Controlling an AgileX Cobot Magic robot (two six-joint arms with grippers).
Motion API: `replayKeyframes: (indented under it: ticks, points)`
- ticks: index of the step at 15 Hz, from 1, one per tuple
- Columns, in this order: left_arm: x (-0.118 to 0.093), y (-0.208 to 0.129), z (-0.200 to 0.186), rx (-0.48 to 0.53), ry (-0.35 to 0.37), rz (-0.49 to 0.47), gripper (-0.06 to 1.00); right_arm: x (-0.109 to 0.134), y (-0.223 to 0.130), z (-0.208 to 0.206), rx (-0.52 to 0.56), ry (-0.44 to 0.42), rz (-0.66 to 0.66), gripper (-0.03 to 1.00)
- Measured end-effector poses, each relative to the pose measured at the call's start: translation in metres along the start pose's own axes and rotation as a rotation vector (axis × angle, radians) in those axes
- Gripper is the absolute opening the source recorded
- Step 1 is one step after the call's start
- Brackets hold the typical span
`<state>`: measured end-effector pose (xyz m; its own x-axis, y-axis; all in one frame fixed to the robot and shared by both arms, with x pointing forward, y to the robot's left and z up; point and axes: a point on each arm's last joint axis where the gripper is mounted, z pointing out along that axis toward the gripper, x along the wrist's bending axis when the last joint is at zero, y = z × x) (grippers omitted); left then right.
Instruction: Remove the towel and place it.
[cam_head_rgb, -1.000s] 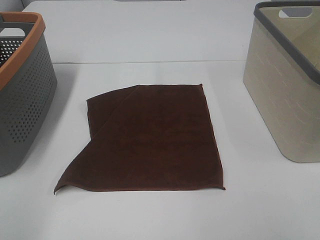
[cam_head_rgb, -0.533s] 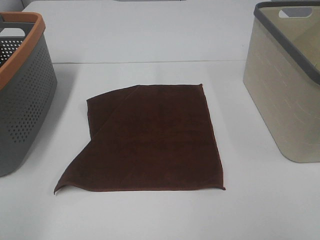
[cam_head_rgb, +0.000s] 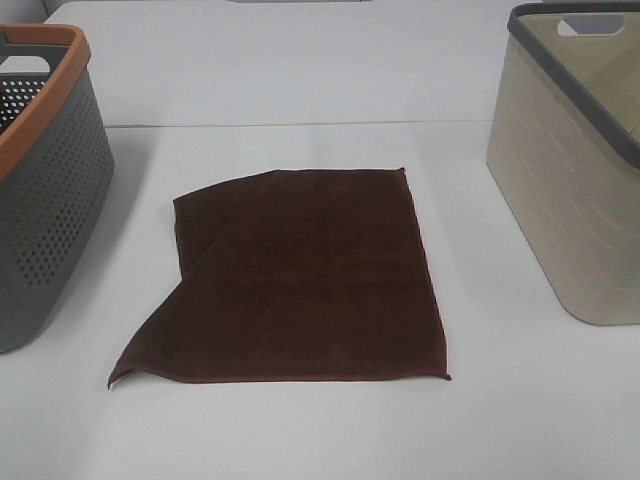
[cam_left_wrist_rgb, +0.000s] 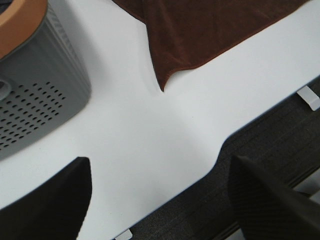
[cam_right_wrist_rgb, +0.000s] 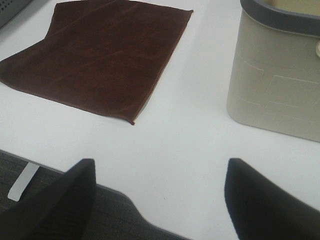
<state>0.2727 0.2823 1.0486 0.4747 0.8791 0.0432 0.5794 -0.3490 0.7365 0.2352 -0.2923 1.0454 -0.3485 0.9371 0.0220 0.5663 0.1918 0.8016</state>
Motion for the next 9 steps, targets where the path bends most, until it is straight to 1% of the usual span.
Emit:
replayKeyframes:
  ticks: [1, 3, 4, 5, 6, 8, 9]
  points:
    - [0.001, -0.003, -0.006, -0.040, 0.050, -0.037, 0.72, 0.000, -0.001, -0.001, -0.007, -0.006, 0.004, 0.69]
    - [-0.001, -0.015, -0.022, -0.163, 0.170, -0.104, 0.72, 0.001, -0.003, -0.004, -0.046, -0.058, 0.038, 0.69]
    - [-0.002, -0.017, -0.026, -0.191, 0.194, -0.115, 0.72, 0.002, -0.005, -0.006, -0.066, -0.098, 0.063, 0.69]
    - [-0.005, -0.023, -0.032, -0.244, 0.244, -0.134, 0.72, 0.002, -0.005, -0.006, -0.070, -0.116, 0.076, 0.69]
    - [-0.006, -0.024, -0.034, -0.258, 0.294, -0.163, 0.72, 0.003, -0.005, -0.006, -0.075, -0.160, 0.106, 0.69]
    - [-0.006, -0.024, -0.034, -0.256, 0.317, -0.179, 0.72, 0.003, -0.005, -0.005, -0.075, -0.199, 0.135, 0.69]
    - [-0.006, -0.024, -0.034, -0.256, 0.317, -0.179, 0.72, 0.003, -0.005, -0.005, -0.075, -0.199, 0.135, 0.69]
